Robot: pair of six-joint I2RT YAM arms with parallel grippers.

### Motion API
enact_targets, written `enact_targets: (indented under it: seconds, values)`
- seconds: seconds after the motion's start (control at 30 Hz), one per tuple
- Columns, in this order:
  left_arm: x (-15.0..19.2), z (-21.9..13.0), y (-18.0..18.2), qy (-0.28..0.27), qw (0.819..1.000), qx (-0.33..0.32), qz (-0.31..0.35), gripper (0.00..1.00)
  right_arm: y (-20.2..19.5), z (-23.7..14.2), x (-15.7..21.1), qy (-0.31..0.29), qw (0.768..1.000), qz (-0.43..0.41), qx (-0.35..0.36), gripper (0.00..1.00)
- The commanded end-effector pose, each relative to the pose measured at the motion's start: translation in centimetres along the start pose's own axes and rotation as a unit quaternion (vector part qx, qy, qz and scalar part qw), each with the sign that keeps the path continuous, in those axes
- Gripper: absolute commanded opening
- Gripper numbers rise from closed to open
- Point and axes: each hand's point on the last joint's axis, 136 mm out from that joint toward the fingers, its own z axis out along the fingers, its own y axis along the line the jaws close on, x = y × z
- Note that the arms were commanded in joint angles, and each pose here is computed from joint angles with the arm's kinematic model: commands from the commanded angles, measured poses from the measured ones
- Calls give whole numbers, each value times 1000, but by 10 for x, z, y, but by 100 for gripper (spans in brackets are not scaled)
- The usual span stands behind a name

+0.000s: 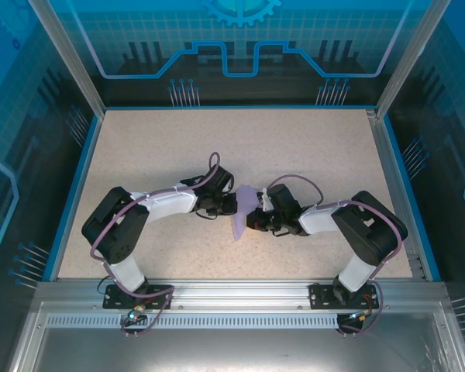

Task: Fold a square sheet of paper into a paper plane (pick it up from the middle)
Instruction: Fold the wing for the fifth time at the center of the table.

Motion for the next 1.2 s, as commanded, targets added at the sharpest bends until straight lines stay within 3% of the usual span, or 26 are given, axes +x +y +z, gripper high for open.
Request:
enact_targets:
  seconds: [0.0,0.6,1.17]
  values:
    - [1,-1,-12,14,1000,14,12,11,-42,-1,18,28,996,25,76,0]
    - [0,11,-42,31,997,65,-1,10,-49,-2,21,28,996,20,86,0]
    - [-3,33,-46,38,996,79,-20,10,-51,-5,22,27,995,3,91,0]
